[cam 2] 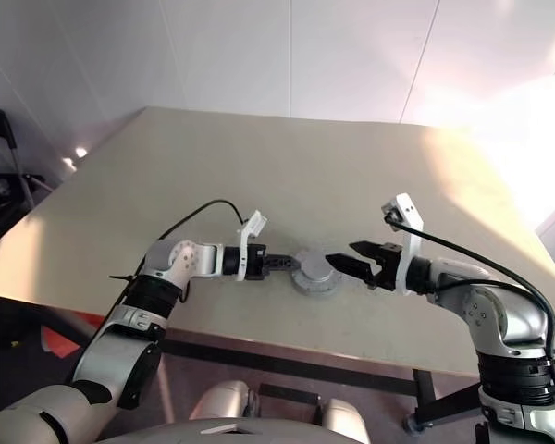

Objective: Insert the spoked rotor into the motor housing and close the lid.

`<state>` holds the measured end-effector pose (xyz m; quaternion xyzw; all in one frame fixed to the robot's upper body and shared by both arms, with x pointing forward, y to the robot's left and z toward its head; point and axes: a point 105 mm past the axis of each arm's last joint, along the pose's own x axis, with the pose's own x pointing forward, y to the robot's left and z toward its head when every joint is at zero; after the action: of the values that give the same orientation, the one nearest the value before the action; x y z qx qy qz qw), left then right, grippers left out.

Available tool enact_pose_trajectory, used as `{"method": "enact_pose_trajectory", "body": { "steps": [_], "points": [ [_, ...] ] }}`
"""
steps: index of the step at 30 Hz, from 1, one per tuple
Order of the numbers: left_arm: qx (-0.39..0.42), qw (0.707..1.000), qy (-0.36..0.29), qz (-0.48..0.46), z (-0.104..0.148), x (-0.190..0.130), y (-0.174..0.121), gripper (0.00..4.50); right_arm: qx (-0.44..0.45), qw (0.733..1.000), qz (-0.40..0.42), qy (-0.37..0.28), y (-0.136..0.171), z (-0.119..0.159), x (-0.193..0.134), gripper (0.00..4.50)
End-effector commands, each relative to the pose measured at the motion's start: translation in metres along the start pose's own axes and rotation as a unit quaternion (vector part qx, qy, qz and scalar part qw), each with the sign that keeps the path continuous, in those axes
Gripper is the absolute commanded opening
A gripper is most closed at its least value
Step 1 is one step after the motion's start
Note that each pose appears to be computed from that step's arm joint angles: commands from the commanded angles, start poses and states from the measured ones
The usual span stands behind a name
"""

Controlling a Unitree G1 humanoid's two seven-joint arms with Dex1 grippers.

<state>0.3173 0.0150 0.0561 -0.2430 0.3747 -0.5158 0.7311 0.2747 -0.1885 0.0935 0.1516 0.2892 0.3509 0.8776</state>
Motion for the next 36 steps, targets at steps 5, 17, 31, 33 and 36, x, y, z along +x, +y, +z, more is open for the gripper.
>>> {"method": "enact_pose_trajectory", "body": {
  "steps": [5,17,31,33,36],
  "points": [
    [0.011,1.000,0.002,0.005,0.001,0.003,-0.001,0.00,0.151,0.988,-0.039,0.021,-0.032,-0.023,0.000,4.48],
    [0.019,0.999,-0.009,0.033,0.003,-0.002,0.009,0.00,0.207,0.973,0.069,0.074,0.023,-0.041,0.044,4.48],
    [0.025,0.998,-0.021,0.048,0.009,-0.005,0.015,0.00,0.227,0.970,0.063,0.062,0.030,-0.029,0.094,4.31],
    [0.026,0.998,-0.023,0.051,0.009,-0.006,0.016,0.00,0.223,0.971,0.062,0.062,0.031,-0.029,0.097,3.89],
    [0.028,0.998,-0.027,0.054,0.011,-0.008,0.017,0.00,0.222,0.971,0.062,0.059,0.031,-0.026,0.096,2.86]
  ]
}}
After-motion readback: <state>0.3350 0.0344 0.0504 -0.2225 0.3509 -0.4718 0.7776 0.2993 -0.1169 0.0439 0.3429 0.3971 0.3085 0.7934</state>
